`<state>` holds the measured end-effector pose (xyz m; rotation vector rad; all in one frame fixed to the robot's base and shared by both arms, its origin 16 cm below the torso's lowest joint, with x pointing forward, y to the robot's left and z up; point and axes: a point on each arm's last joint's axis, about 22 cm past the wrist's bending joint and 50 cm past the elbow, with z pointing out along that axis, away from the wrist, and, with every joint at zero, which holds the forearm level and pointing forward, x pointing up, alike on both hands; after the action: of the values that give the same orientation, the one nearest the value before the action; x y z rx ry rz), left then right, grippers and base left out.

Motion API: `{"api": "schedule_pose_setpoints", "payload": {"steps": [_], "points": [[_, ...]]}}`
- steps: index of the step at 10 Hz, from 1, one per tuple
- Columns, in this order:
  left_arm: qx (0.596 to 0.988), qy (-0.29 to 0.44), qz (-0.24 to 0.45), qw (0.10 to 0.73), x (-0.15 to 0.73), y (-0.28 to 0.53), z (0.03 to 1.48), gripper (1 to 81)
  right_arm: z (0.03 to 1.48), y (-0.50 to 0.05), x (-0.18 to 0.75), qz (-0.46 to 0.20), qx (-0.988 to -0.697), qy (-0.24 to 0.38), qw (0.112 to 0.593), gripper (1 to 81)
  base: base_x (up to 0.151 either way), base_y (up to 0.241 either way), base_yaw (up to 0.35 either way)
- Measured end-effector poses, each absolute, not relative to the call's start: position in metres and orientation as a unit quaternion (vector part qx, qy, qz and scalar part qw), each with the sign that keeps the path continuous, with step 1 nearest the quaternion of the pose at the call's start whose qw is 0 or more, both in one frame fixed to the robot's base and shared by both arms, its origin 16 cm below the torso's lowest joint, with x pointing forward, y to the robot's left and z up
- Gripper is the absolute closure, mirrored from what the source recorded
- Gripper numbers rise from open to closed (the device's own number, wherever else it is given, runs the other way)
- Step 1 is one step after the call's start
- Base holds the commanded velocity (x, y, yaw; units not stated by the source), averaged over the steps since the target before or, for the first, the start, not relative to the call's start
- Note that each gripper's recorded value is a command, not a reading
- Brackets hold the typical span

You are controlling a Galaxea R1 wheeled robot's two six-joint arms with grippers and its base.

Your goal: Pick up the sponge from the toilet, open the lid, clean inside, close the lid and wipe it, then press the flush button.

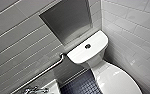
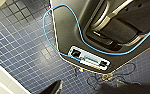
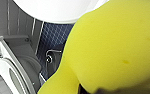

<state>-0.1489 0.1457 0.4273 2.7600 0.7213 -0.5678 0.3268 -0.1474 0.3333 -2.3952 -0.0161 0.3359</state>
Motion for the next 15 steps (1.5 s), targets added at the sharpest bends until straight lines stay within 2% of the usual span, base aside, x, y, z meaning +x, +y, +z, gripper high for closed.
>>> {"api": "schedule_pose_setpoints", "payload": {"steps": [3,8,15], "points": [[0.942,0.246,-0.194,0.116,-0.149,0.146,0.427,1.0,0.363,-0.095,0.355,0.118,-0.907,0.011,0.405,81.1,0.000,0.000,0.000],[0.942,0.247,-0.197,0.117,-0.155,0.144,0.436,1.0,0.371,-0.076,0.366,0.125,-0.898,0.002,0.421,81.1,0.000,0.000,0.000],[0.938,0.249,-0.212,0.114,-0.181,0.145,0.465,1.0,0.345,-0.088,0.334,0.151,-0.908,-0.011,0.392,81.1,0.000,0.000,0.000]]}}
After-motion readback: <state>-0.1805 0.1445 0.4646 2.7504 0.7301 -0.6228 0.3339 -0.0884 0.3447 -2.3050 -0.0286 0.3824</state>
